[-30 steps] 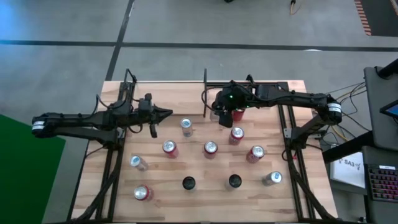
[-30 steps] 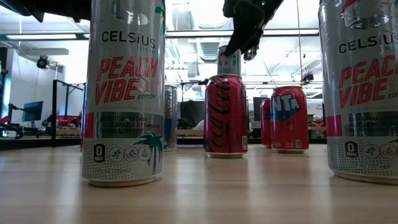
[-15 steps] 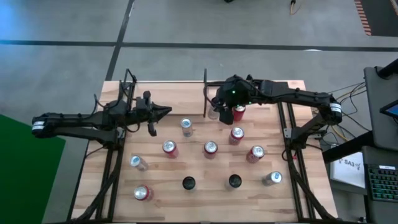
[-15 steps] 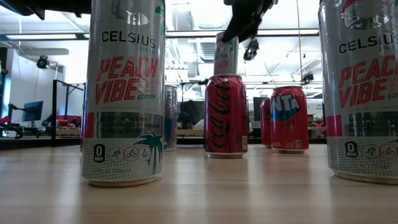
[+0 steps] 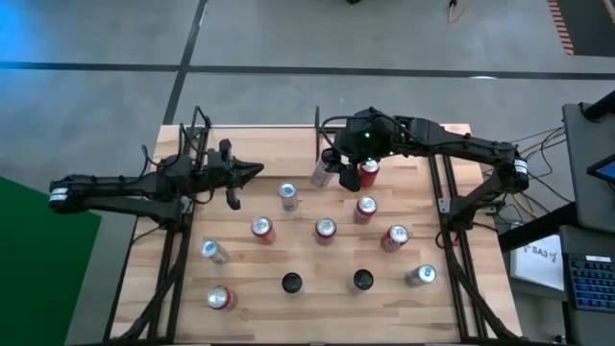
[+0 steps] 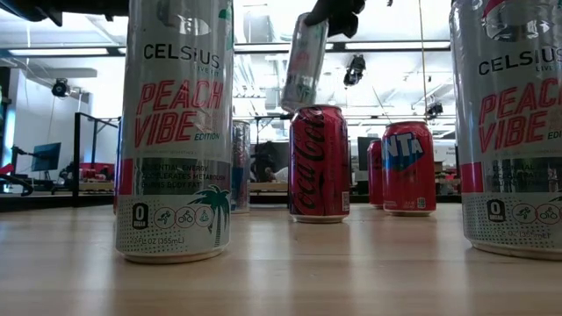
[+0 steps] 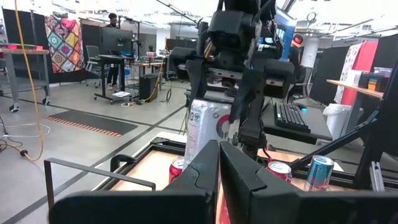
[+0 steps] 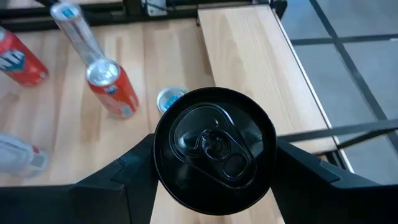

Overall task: Place canned beverage on shelf
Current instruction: Put the top white pink soda can on the shelf

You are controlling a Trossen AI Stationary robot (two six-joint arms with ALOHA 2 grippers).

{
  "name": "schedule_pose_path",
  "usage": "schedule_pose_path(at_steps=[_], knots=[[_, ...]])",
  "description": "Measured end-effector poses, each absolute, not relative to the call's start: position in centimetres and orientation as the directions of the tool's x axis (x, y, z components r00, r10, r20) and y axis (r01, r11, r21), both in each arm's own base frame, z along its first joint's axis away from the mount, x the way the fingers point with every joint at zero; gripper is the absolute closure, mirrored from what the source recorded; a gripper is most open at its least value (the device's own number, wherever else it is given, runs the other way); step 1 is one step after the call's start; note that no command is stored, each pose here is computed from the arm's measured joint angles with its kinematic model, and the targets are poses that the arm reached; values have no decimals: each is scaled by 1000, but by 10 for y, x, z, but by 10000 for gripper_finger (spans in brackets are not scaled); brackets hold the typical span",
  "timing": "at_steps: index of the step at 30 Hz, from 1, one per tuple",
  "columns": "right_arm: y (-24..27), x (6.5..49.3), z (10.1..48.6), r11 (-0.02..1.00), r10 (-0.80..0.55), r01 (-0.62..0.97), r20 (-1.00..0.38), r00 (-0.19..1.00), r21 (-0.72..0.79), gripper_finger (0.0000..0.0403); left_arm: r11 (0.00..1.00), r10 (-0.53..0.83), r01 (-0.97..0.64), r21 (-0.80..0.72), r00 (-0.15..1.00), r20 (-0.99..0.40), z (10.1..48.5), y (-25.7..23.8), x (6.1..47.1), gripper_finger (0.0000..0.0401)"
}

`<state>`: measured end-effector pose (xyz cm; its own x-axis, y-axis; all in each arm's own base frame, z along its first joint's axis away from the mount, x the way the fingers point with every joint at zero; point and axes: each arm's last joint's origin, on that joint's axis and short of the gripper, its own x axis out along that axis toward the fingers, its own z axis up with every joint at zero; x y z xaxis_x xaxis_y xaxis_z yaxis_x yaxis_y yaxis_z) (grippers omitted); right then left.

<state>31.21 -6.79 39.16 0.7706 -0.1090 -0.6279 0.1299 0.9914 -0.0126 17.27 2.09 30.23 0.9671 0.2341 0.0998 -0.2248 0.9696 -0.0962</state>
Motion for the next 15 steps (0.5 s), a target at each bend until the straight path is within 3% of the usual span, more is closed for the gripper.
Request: schedule_pose_path(at_steps=[15], knots=[[-72,329,403,991,-134,114,-470,873,-69,165,972,233,-222,-78,954,191,313,20,167,401]])
